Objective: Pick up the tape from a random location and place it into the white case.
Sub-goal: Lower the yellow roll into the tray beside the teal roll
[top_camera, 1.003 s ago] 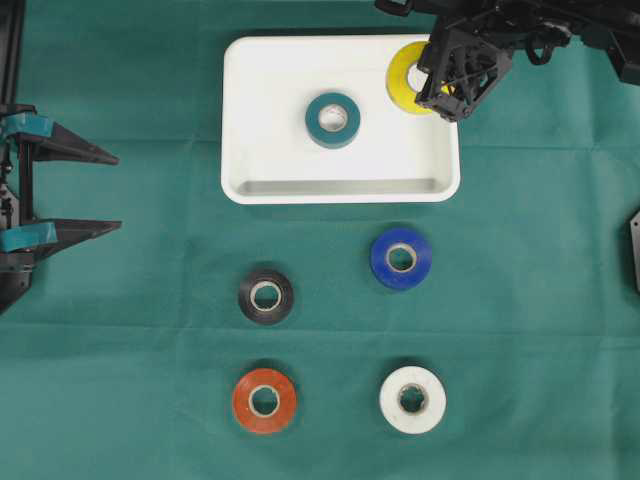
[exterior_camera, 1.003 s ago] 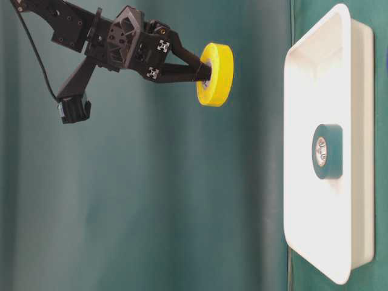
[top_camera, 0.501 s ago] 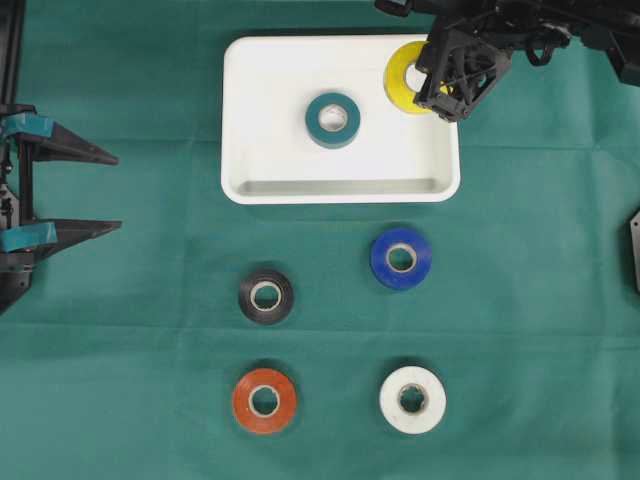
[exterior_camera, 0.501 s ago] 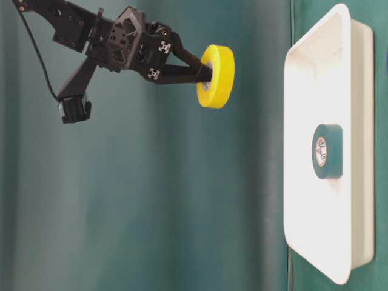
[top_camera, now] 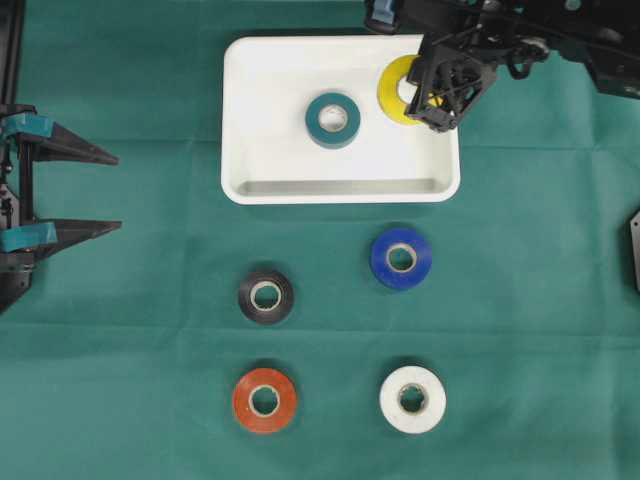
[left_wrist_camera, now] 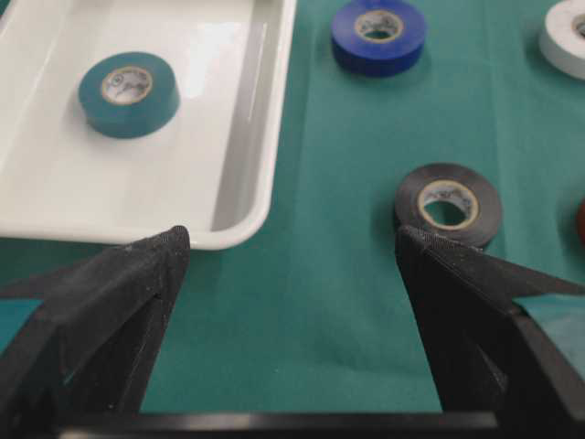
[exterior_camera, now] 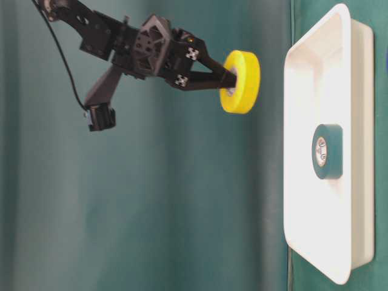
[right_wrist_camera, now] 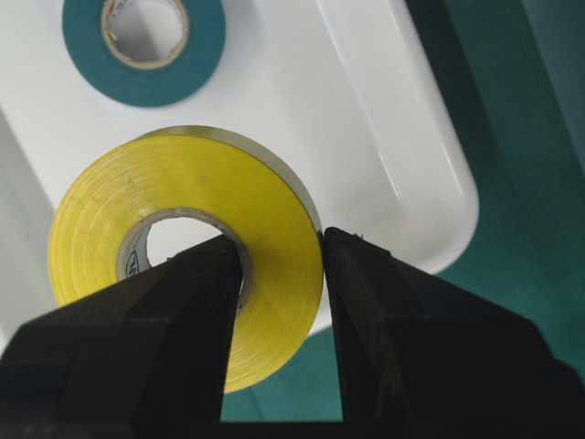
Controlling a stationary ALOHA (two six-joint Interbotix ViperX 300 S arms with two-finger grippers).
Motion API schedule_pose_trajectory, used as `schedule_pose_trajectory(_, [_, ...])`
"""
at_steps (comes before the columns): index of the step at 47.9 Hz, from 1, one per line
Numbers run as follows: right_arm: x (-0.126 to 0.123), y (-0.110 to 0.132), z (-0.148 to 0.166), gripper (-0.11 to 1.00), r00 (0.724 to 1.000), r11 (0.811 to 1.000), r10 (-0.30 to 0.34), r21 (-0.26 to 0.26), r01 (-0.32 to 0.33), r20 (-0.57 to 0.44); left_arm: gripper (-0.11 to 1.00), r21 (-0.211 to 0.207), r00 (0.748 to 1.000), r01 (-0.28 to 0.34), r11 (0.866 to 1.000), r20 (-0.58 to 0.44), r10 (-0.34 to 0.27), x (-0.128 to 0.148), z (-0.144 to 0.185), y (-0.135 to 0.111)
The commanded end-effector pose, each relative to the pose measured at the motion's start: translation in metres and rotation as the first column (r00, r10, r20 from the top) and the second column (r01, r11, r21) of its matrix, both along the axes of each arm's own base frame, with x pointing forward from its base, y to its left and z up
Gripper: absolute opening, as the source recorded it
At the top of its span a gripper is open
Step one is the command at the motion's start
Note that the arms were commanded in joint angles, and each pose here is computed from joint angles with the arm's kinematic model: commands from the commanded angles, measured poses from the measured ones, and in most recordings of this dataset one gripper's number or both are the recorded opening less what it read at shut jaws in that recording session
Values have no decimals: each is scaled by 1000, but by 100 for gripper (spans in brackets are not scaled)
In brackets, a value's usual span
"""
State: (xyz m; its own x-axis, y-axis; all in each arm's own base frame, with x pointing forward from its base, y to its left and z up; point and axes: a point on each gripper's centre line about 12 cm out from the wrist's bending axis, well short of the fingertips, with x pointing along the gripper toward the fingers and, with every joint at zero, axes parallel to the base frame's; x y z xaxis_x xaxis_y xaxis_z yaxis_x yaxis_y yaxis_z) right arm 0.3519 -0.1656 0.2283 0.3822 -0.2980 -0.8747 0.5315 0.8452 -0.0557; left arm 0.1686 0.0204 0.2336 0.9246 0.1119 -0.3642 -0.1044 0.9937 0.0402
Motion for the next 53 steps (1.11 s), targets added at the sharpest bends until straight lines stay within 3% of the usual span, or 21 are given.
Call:
schedule_pose_trajectory(1, [5, -2, 2, 31, 999, 1000, 2, -9, -2, 32, 95, -1, 1000, -2, 1000, 6, 2, 2, 3, 0])
schedule_pose_trajectory(24, [17, -4, -61, 31, 1000, 999, 21, 27, -21, 1, 95, -1, 1000, -2, 1000, 6, 2, 2, 3, 0])
schedule_pose_trajectory(53, [19, -3, -89, 32, 1000, 999, 31, 37, -31, 0, 95, -1, 1000, -2, 1000, 6, 2, 2, 3, 0])
